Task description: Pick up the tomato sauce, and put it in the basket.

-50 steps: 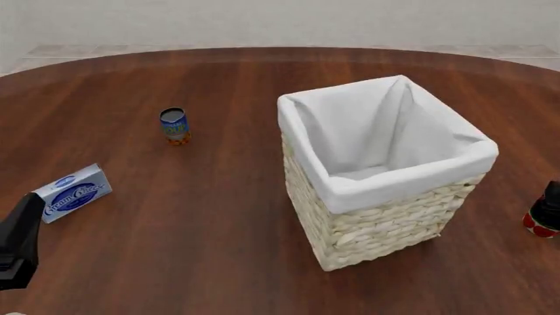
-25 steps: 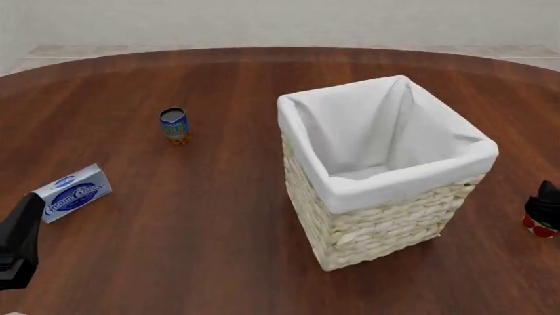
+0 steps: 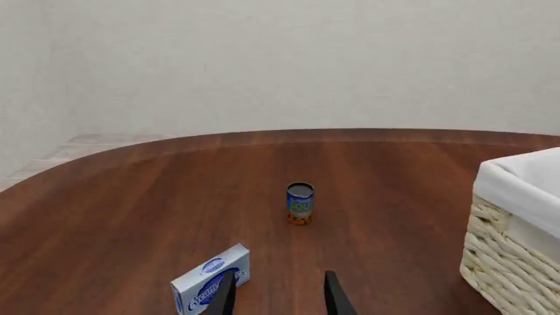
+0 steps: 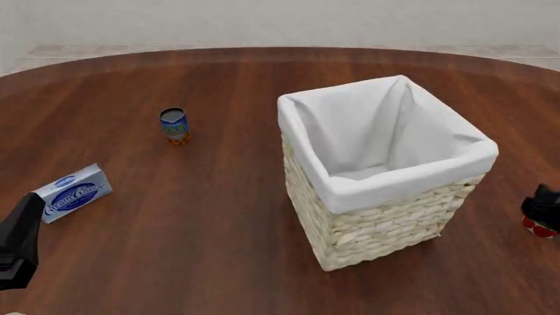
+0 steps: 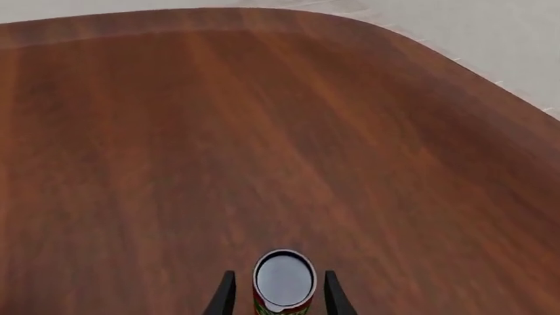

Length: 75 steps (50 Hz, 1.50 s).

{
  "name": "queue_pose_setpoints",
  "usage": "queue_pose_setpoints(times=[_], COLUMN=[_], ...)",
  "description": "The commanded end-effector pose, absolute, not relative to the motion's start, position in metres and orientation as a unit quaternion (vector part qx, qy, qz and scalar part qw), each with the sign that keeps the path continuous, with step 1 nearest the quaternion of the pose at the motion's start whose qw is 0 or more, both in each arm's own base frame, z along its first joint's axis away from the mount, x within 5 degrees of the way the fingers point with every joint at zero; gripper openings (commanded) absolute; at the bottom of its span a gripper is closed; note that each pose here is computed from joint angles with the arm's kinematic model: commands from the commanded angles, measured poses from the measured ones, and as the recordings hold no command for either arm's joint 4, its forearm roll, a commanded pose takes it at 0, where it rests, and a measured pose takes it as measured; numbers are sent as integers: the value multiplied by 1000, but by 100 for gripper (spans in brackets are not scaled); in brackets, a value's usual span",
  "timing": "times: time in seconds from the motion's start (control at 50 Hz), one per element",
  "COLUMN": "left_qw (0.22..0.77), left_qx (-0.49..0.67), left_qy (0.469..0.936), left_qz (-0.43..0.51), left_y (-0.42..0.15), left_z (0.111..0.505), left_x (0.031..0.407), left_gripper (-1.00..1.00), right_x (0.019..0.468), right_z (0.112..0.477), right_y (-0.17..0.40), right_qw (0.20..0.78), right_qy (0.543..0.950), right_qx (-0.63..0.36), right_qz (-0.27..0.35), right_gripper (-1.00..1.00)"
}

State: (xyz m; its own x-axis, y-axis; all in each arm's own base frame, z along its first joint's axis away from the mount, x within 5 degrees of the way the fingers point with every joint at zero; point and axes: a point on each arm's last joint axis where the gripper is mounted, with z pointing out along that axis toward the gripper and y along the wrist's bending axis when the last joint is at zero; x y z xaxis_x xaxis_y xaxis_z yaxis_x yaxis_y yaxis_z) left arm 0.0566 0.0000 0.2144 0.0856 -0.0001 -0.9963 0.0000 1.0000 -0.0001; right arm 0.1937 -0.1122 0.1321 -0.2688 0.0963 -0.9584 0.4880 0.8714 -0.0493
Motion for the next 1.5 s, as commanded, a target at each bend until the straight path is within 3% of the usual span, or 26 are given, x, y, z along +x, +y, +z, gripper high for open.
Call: queue_pose_setpoints(times=[0.02, 0.68, 0.8, 0.82, 1.5], left_qw=[737, 737, 737, 737, 737], left_qx=[0, 0, 0, 0, 0], left_qy=[676, 676, 676, 676, 676], left_qz=[0, 0, 0, 0, 0], left_y=[0, 0, 0, 0, 0], left_z=[214, 214, 214, 214, 214], left_x=[57, 57, 57, 57, 57], left_gripper=[100, 100, 100, 100, 100], right_x=[202, 218, 224, 223, 201], right_z=[115, 74, 79, 78, 125], right_y=[-121, -136, -118, -120, -93], right_qw=[563, 531, 548, 545, 572], right_qy=[785, 805, 800, 801, 793], right_qx=[193, 201, 208, 207, 144], right_qz=[-173, -172, -129, -134, -149], right_gripper=[100, 100, 100, -100, -100])
